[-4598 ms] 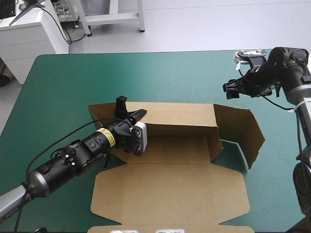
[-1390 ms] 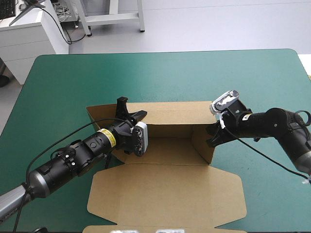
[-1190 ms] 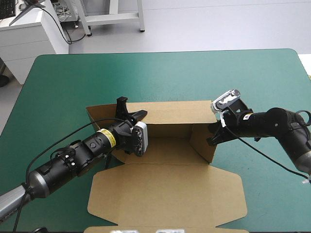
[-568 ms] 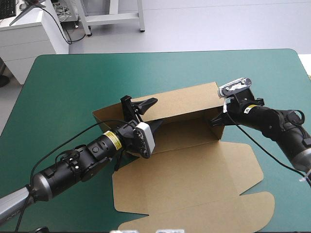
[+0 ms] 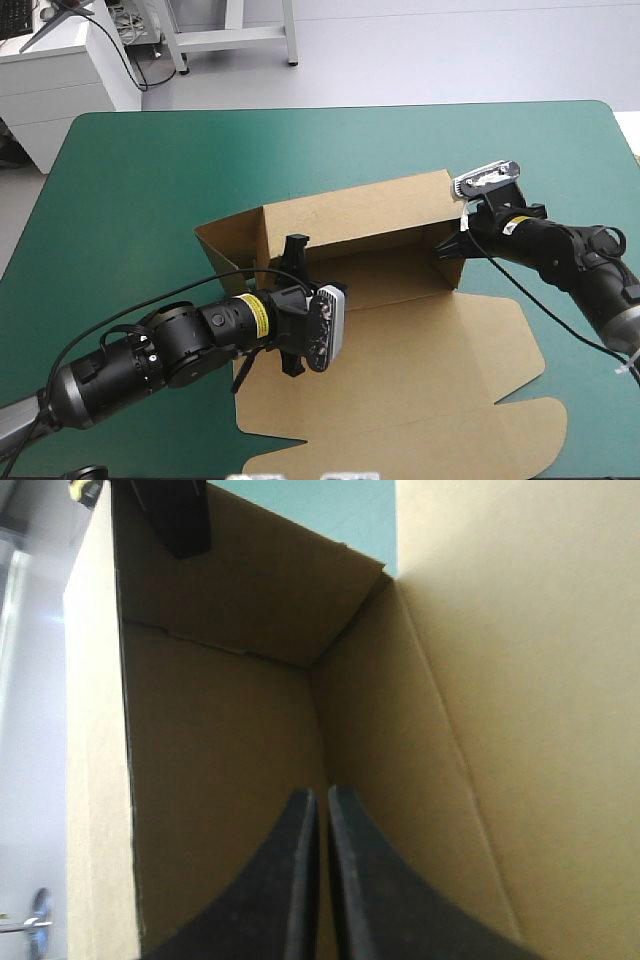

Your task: Fold the box

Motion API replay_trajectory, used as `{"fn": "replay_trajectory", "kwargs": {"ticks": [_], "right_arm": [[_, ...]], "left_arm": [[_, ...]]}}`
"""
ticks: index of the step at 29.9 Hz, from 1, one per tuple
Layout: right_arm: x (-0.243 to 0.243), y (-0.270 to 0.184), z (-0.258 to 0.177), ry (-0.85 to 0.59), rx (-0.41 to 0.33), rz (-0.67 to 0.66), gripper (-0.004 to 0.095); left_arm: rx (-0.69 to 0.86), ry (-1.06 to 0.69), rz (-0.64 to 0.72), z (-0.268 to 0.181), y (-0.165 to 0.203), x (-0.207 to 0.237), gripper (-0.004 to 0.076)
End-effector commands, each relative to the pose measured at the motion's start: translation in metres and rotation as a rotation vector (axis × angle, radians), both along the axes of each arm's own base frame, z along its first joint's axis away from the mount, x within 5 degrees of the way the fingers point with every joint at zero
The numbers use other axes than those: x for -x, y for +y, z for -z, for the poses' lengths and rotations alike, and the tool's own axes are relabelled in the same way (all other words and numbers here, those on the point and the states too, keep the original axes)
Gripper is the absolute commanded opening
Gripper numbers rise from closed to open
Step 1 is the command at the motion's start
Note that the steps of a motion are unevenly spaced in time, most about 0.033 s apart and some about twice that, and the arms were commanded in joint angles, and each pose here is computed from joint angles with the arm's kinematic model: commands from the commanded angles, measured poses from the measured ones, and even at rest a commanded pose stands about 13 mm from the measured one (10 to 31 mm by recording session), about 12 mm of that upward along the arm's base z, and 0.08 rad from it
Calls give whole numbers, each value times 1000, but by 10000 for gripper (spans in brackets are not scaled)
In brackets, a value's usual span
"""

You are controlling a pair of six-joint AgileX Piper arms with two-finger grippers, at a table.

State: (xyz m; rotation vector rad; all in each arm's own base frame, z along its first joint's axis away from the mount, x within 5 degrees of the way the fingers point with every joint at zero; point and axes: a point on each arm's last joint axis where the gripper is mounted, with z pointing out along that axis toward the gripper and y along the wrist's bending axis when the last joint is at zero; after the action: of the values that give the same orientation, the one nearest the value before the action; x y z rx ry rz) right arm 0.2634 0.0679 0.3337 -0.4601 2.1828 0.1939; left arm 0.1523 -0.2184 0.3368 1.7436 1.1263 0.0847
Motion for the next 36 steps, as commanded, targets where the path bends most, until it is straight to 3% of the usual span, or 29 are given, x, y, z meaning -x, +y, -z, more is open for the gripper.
{"fn": "replay_trajectory", "kwargs": {"ticks": [1,5,9,16,19,28,36], "right_arm": [[1,-1,-21,-100,-45,21,-13],[1,0,-21,-96,-44,19,-13],[1,0,-20,-90,-45,18,-13],[2,0,-19,-70,-49,18,-13],[2,0,-19,-71,-47,18,-13],[2,0,-19,-71,-47,18,-13],[2,0,-19,-71,-47,18,-13]], "left_arm": [[121,103,-2,-46,-1,13,11],[86,287,-1,-74,3,25,11],[53,360,-111,-98,13,24,11],[213,315,-647,-117,62,-23,11],[266,364,-793,-117,90,-40,11],[505,527,-1069,-115,165,-66,11],[682,740,-1147,-87,196,-71,11]]}}
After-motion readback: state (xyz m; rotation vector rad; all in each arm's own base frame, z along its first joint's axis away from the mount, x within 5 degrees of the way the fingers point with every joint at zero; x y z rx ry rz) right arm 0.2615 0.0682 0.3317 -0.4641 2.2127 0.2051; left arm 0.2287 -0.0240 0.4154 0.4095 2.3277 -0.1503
